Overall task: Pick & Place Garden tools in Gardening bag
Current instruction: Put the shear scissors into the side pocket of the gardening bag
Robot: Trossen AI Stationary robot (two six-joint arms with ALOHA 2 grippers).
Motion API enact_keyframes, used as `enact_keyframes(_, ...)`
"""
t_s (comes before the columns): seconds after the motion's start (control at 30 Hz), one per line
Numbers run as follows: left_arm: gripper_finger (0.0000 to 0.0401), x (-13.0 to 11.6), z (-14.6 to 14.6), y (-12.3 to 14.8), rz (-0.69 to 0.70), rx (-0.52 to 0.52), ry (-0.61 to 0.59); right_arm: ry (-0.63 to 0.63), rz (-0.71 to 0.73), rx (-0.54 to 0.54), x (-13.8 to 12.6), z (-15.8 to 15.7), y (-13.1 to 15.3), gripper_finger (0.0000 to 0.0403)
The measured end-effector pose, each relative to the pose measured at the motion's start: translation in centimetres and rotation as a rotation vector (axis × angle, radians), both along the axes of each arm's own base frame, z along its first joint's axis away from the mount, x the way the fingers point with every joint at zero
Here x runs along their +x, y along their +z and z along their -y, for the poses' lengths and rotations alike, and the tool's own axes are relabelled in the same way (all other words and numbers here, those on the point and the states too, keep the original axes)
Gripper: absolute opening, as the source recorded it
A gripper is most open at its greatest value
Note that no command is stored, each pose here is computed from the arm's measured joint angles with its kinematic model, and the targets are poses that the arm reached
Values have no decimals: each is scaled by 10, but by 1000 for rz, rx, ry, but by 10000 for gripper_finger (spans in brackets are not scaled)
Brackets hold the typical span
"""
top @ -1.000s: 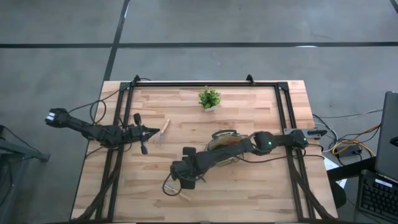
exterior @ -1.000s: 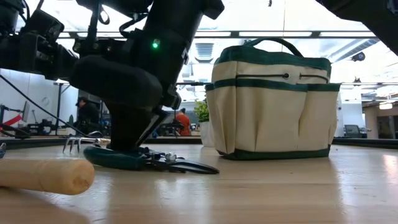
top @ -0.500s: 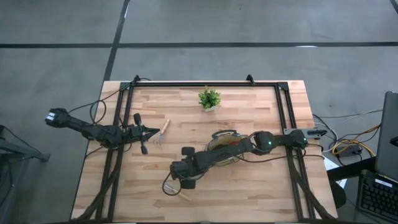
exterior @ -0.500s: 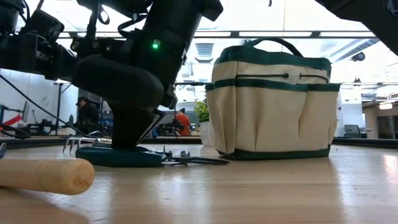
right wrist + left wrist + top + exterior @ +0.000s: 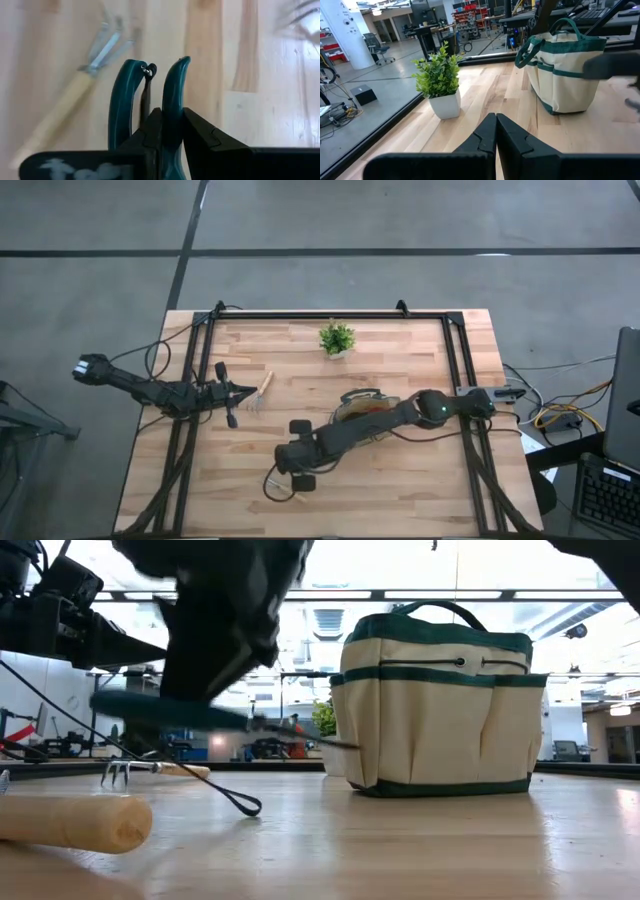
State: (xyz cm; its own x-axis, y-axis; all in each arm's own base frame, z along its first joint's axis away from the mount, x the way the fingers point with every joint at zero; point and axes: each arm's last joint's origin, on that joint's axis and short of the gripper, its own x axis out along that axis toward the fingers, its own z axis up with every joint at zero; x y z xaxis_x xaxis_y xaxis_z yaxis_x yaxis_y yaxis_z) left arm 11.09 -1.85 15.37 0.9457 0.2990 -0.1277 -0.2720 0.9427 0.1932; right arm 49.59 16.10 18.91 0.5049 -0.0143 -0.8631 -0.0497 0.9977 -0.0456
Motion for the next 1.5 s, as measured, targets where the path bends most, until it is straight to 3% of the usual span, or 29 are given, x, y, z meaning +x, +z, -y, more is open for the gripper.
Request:
enact_keyframes(0.2,12,0,0,0,1,0,0,51,83,7,-18,-23,41,41)
enact_keyframes(0.4,12,0,0,0,0,0,0,35,177,-90,-46,-41,80,41)
enact_keyframes(0.63,12,0,0,0,-3,1,0,-91,297,-203,-106,-50,114,41)
enact_keyframes(0.8,12,0,0,-1,-7,2,0,-222,478,-247,-159,-49,126,41)
enact_keyframes(1.03,12,0,0,-1,-8,2,0,-388,705,-264,-223,-41,111,41)
enact_keyframes(1.17,12,0,0,-1,-8,3,0,-495,803,-308,-250,-33,86,47)
enact_keyframes(1.4,12,0,0,-1,-13,4,0,-619,899,-333,-282,-16,39,41)
enact_keyframes(1.5,12,0,0,-2,-16,5,0,-676,953,-322,-287,-11,31,41)
